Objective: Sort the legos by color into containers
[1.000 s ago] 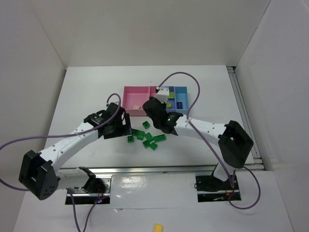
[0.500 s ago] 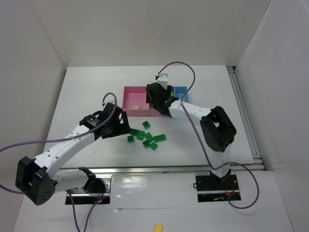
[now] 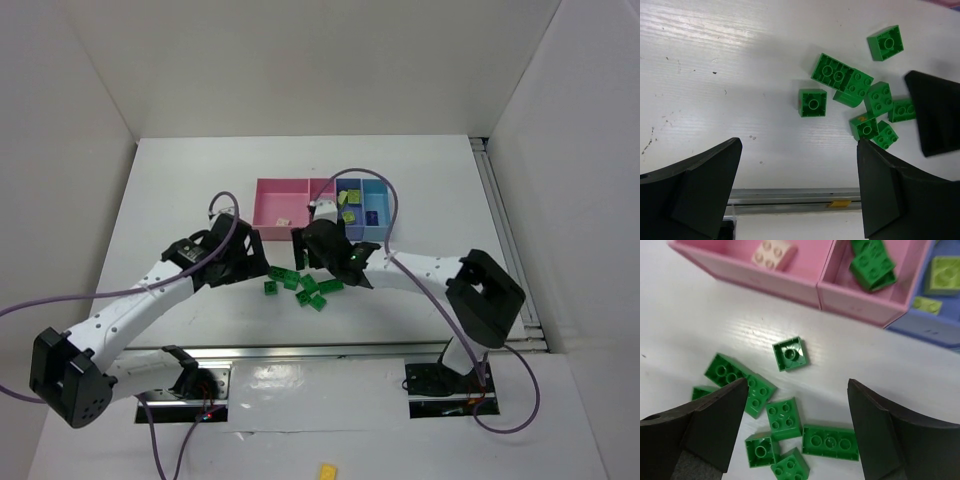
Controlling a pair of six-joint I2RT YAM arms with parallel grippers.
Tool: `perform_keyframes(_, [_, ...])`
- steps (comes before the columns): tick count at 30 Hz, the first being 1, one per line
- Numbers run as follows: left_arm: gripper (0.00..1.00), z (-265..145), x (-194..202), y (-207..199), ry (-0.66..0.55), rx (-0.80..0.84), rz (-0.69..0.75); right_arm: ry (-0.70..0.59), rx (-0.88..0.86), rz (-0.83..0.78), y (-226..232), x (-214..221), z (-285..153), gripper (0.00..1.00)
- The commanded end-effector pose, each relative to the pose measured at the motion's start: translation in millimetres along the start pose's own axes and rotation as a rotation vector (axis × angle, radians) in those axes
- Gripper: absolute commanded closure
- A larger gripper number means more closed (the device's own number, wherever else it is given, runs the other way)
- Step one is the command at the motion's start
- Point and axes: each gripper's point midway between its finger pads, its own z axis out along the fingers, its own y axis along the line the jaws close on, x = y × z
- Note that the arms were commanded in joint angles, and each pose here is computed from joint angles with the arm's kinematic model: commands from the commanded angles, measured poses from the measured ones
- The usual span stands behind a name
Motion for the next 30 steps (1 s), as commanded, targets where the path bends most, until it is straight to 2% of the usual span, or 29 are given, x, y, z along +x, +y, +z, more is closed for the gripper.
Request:
perform_keyframes(1, [0.02,-7,-2,6,-0.029,-0.005,-0.047,0.072,-0.075,-0.036,15,23,18,0.11])
perform_keyframes(10, [0.02,-3,3,7,-0.009,-0.009,-0.043,0.093,-0.066,-0.117,28,28,55,0.11])
perform_keyframes(17, [0.02,-3,1,5,-0.015,-0.003,-0.035,0.094,-0.046,-0.114,30,28,76,0.21])
perform_keyframes(22, [0.02,-5,0,5,-0.022,0.003,-0.037,0.095,-0.027,-0.101,24,31,82,0.42])
perform_keyframes(23, [0.02,-5,0,5,-0.022,0.003,-0.037,0.095,-0.027,-0.101,24,31,82,0.49])
perform_keyframes(25, [0.02,-5,0,5,-0.022,0.003,-0.037,0.087,-0.004,-0.094,21,27,80,0.54])
perform_keyframes(27, [0.02,-5,0,5,-0.022,0.003,-0.037,0.077,0.004,-0.092,19,21,75,0.68])
perform_keyframes(30, [0.02,-5,-1,7,-0.029,-0.005,-0.027,0.016,0.034,-0.067,13,-2,58,0.72])
